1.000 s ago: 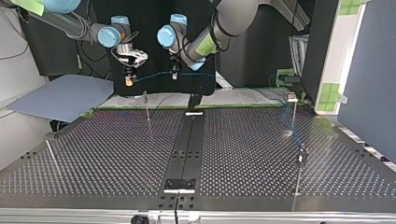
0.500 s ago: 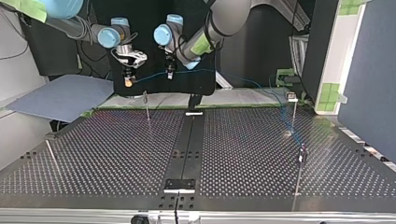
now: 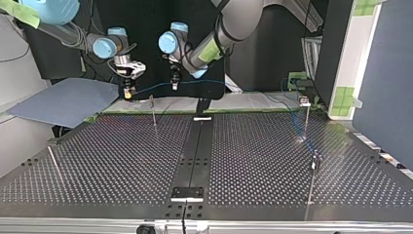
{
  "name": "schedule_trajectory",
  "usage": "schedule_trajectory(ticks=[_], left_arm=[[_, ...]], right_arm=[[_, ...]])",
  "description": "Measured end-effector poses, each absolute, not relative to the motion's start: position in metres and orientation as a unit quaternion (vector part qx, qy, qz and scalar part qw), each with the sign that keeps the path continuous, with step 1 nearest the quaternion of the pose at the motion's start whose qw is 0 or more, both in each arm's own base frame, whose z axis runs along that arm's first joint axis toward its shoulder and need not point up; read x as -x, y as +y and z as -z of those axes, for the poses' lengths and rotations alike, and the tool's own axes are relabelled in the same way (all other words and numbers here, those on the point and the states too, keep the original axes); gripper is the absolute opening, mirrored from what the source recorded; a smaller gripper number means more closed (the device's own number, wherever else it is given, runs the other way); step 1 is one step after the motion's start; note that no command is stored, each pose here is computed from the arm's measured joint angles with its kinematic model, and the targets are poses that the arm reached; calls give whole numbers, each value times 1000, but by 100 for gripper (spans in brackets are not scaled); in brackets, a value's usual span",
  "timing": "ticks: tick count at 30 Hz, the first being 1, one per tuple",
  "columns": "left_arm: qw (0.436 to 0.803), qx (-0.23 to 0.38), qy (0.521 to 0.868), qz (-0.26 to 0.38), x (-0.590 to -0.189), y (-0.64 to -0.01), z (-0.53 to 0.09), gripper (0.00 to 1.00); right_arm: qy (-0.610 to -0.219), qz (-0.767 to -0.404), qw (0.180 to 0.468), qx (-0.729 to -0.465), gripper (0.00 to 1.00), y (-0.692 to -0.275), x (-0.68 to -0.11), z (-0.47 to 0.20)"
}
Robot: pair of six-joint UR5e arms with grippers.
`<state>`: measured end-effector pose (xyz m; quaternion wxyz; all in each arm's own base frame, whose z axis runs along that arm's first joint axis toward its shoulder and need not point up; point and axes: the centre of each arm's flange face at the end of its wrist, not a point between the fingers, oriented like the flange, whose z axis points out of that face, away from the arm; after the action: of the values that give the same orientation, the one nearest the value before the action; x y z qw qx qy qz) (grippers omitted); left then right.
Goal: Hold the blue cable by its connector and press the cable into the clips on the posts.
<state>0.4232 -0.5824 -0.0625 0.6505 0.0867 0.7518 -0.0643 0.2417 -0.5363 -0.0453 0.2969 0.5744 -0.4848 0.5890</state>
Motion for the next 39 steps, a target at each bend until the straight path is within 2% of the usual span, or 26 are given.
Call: schedule_trajectory(ticks=[6, 15, 31, 39], left_arm=[[650, -92, 751, 72, -434, -588, 73, 0], [663, -83, 739, 90, -457, -600, 57, 0], [661, -88, 738, 101, -460, -601, 58, 0], [653, -95, 744, 106, -464, -604, 79, 0]], right_arm=[[-483, -597, 295, -569, 0, -549, -232, 42], [-481, -609, 290, -560, 0, -559, -222, 39], [-491, -612, 291, -547, 0, -569, -208, 39], [-496, -607, 294, -547, 0, -578, -203, 53]])
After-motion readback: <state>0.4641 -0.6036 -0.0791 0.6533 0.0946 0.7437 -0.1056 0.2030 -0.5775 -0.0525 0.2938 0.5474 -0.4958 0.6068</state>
